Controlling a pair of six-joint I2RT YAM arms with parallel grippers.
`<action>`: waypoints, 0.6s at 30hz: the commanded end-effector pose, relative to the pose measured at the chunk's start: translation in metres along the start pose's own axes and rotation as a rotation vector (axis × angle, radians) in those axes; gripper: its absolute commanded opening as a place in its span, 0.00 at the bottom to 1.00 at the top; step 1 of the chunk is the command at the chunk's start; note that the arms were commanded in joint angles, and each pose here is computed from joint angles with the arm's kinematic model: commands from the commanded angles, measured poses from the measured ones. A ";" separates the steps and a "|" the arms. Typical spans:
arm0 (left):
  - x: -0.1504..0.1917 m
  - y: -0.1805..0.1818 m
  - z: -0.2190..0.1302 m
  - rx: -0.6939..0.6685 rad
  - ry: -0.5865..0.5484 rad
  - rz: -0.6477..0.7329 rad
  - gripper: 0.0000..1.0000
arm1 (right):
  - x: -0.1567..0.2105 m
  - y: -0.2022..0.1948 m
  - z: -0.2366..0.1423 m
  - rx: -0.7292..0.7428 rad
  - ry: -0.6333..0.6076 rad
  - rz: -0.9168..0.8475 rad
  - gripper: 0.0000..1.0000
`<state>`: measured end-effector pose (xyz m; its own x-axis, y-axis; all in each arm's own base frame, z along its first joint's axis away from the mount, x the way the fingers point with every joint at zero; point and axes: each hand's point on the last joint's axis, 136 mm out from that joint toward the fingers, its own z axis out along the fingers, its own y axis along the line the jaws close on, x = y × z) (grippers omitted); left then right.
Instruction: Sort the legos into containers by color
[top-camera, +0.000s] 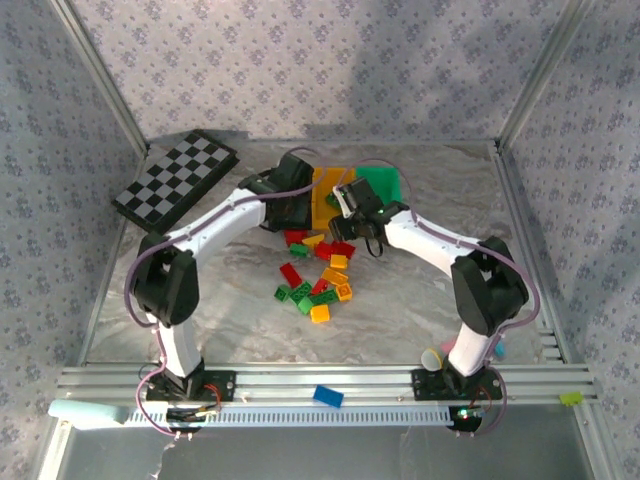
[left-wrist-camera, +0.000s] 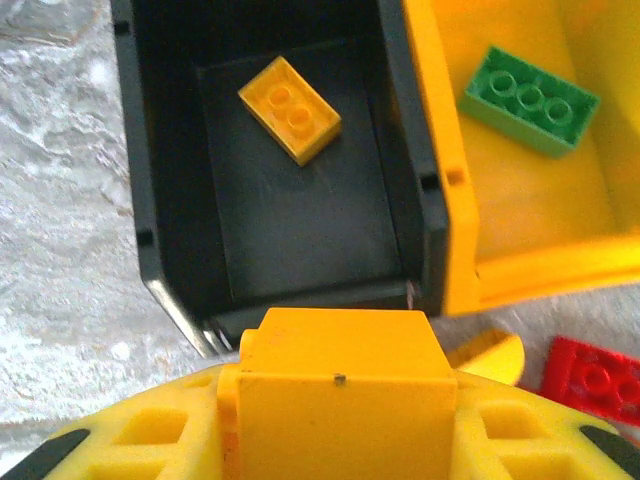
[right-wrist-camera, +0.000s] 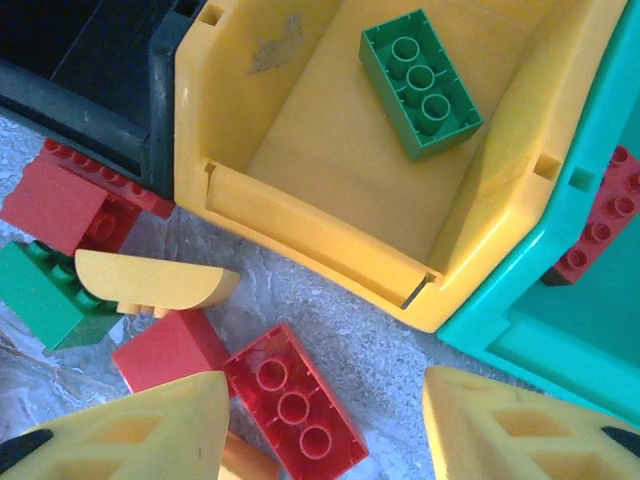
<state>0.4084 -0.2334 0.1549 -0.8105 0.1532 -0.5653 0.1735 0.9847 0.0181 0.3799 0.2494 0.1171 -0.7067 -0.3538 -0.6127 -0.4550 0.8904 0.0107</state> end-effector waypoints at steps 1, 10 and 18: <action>-0.001 0.014 0.015 -0.051 0.047 0.001 0.33 | 0.000 0.001 -0.012 0.007 -0.025 0.012 0.55; -0.029 0.020 0.036 -0.096 0.035 0.000 0.58 | 0.020 0.004 -0.016 0.003 0.001 0.009 0.55; -0.034 0.021 0.026 -0.080 -0.014 -0.035 0.78 | 0.037 0.019 -0.016 -0.044 0.020 0.024 0.55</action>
<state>0.4534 -0.2255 0.1324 -0.8309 0.1417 -0.5380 0.1226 0.9899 0.0714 0.3444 0.2461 0.1054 -0.7180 -0.3643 -0.5931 -0.4696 0.8825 0.0264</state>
